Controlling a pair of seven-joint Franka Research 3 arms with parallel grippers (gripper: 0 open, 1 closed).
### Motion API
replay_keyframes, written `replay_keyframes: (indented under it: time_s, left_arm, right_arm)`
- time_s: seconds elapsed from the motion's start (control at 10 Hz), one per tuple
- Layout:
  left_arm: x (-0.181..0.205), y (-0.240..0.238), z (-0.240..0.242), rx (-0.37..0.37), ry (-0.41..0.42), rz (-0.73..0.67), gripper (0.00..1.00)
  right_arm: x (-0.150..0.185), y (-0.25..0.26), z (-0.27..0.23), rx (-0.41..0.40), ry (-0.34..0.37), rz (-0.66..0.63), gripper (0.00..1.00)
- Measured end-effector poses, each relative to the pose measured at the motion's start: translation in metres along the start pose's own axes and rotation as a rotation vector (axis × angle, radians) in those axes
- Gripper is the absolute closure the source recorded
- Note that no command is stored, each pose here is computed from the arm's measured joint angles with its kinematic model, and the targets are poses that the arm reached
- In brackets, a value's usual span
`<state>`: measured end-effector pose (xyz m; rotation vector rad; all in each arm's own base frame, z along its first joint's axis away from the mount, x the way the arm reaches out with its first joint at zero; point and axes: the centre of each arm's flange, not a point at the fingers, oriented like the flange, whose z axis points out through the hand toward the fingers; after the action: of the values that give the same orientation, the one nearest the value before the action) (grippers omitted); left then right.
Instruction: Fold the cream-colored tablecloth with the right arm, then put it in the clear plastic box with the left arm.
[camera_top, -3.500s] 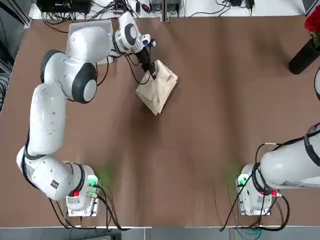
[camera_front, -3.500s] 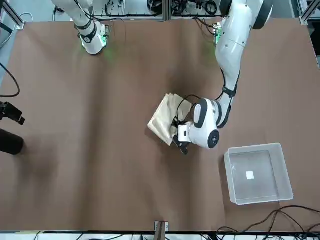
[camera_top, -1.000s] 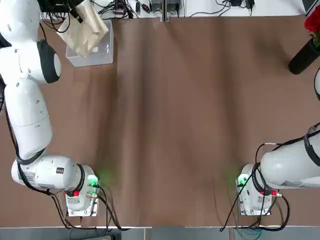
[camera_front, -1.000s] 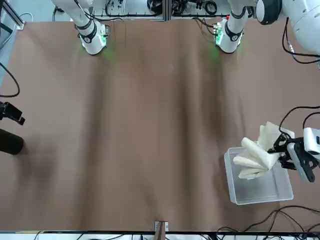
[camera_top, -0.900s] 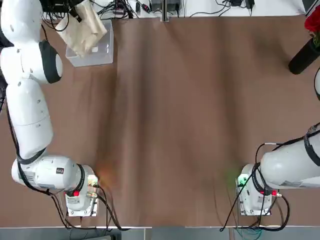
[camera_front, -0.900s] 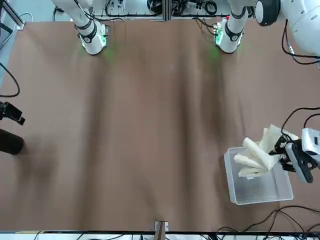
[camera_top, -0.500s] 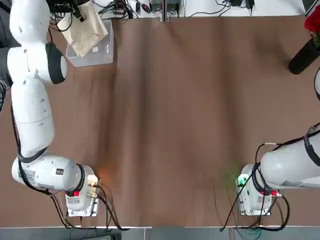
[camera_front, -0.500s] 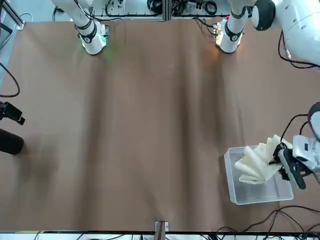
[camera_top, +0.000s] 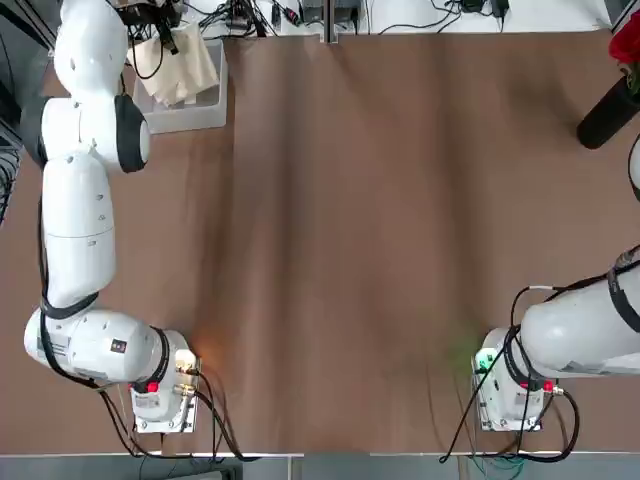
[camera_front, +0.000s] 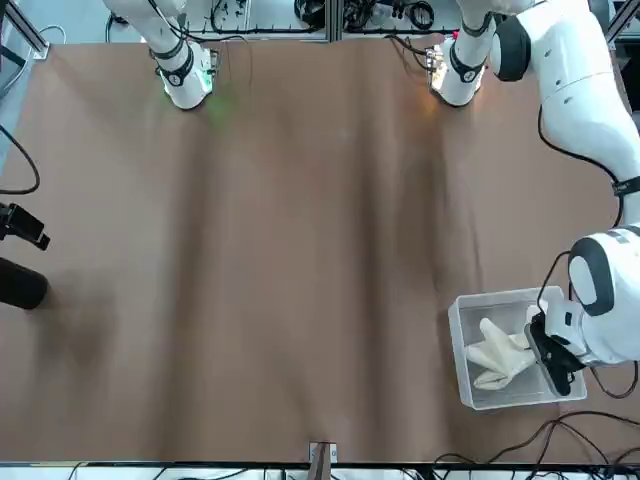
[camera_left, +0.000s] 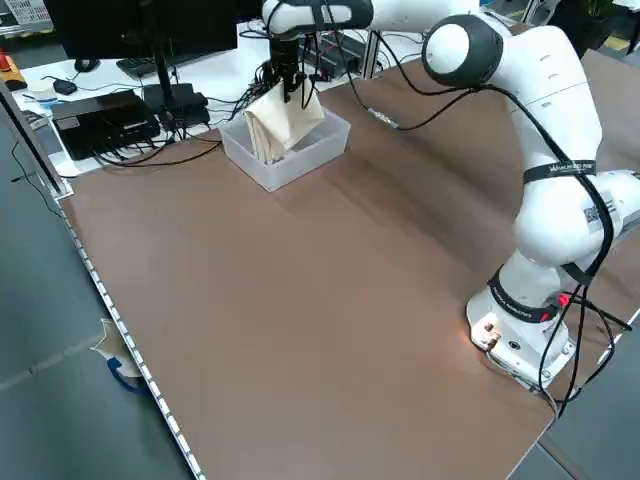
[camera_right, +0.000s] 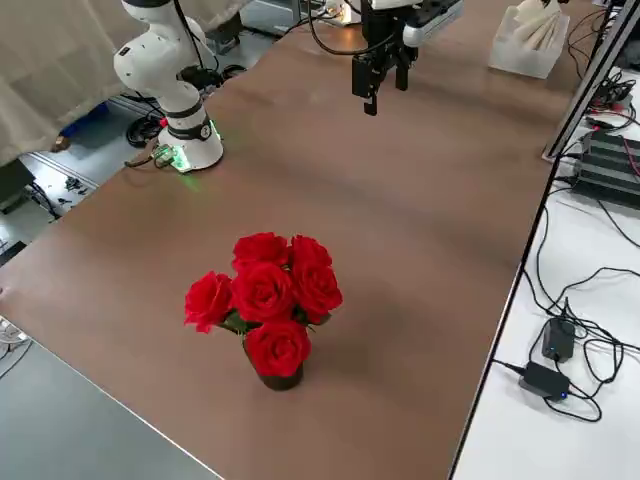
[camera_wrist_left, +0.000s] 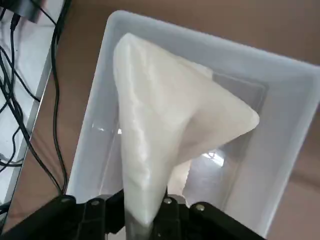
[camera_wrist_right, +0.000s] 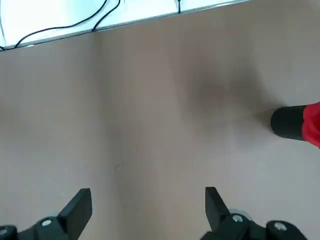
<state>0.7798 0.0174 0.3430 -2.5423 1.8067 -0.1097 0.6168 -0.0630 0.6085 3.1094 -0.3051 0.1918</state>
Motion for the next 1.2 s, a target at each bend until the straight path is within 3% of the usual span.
replay_keyframes:
  time_s: [0.5,0.6,1.0,1.1,1.2]
  left_arm:
    - [0.009,0.0,0.014,0.028,-0.056,0.037,0.83]
    - [0.018,0.001,0.014,0.044,-0.045,0.024,0.72]
    - [0.048,0.009,-0.029,0.076,0.018,-0.17,0.1]
    - [0.048,0.012,-0.048,0.07,0.03,-0.248,0.0]
    - [0.047,0.016,-0.069,0.061,0.043,-0.359,0.0]
  right_arm:
    - [0.0,0.0,0.0,0.0,0.0,0.0,0.0]
    - [0.0,0.0,0.0,0.0,0.0,0.0,0.0]
    - [0.0,0.0,0.0,0.0,0.0,0.0,0.0]
    - [0.0,0.0,0.0,0.0,0.001,0.0,0.0]
    - [0.0,0.0,0.0,0.0,0.001,0.0,0.0]
